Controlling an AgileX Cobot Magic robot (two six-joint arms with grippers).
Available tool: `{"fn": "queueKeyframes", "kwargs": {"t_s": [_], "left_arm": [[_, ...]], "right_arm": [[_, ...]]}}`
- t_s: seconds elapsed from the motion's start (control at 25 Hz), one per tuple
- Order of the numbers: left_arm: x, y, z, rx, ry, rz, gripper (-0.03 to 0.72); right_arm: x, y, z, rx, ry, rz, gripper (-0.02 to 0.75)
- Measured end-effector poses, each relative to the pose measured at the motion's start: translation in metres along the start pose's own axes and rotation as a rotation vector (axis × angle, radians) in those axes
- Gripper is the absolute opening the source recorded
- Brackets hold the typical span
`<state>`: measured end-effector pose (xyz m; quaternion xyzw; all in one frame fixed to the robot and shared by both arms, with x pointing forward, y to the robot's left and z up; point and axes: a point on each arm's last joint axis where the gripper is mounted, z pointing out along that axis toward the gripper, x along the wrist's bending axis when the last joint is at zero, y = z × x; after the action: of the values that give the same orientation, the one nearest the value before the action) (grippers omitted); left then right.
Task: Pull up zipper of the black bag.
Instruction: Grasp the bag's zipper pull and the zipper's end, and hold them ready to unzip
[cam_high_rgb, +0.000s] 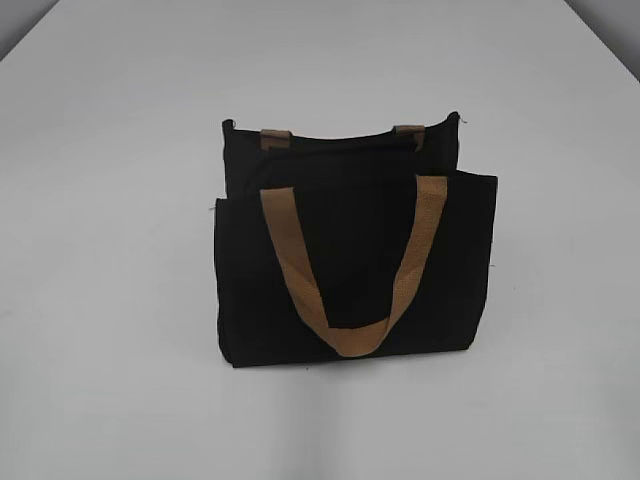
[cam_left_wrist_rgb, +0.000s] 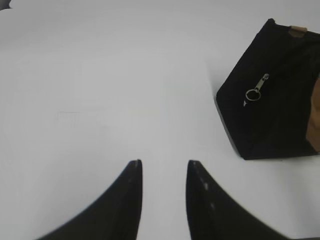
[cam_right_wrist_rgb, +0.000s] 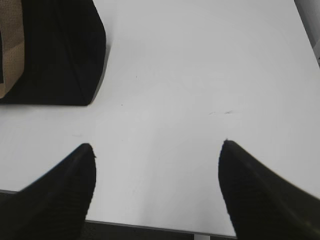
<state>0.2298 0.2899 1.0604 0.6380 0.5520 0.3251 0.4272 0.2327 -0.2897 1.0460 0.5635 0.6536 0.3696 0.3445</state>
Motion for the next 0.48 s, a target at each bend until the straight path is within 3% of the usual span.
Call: {"fn": "queueKeyframes", "kwargs": {"t_s": [0.12, 0.28, 0.36, 0.48], "left_arm": [[-0.003, 0.006, 0.002, -0.020, -0.030, -0.021, 0.229], [-0.002, 0.045, 0.016, -0.242, -0.058, -0.054, 0.232], [0.004, 0.070, 0.032, -0.347, -0.010, -0.002, 0.236], [0.015, 0.096, 0.069, -0.387, 0.057, 0.021, 0.238]], "right_arm": [[0.000, 0.000, 0.000, 0.000, 0.000, 0.000, 0.589], [0.000, 0.000, 0.000, 0.000, 0.000, 0.000, 0.589], [0.000, 0.000, 0.000, 0.000, 0.000, 0.000, 0.589], [0.000, 0.000, 0.000, 0.000, 0.001, 0.000, 0.589]]}}
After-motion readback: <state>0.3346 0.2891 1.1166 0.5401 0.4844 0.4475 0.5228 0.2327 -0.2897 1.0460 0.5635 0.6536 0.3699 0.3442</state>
